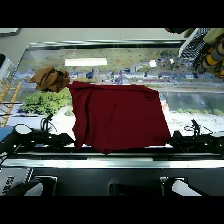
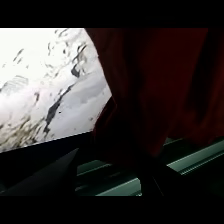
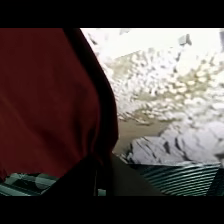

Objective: Fold the clothes and pants, and hang the long-sleeved shirts on hangers.

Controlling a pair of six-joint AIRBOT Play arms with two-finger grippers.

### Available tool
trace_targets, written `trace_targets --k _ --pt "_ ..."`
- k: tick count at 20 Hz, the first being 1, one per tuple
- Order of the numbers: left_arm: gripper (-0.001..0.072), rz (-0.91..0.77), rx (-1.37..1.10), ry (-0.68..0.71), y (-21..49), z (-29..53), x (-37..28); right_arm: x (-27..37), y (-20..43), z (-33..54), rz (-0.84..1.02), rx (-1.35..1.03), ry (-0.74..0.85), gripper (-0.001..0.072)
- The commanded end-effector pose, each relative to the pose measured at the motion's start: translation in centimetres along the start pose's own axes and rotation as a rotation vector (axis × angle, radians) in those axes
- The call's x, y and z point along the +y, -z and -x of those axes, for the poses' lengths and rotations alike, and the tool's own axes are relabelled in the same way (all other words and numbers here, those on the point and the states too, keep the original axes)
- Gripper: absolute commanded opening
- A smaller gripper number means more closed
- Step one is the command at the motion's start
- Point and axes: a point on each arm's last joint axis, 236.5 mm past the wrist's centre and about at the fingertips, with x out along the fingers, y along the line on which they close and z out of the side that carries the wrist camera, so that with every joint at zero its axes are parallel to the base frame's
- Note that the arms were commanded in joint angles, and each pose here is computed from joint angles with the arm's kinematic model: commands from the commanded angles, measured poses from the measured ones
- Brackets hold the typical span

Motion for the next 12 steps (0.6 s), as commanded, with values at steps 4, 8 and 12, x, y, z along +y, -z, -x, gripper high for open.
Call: trace_targets --k 4,8,12 --pt "0.0414 0.023 0.045 0.020 0.2 -3.8 -0.9 0.7 0.0 0.0 -0.003 0.000 -0.027 0.0033" --pt "0.0017 0.026 0.053 0.036 -0.1 -3.9 -1.4 2.3 -0.2 0.1 0.018 -0.009 -0.098 0.0032" --pt "0.0015 -0.091 -0.067 0.083 -5.1 -0.4 -5.7 9.1 -1.9 1.6 0.153 -0.076 -0.283 0.0030"
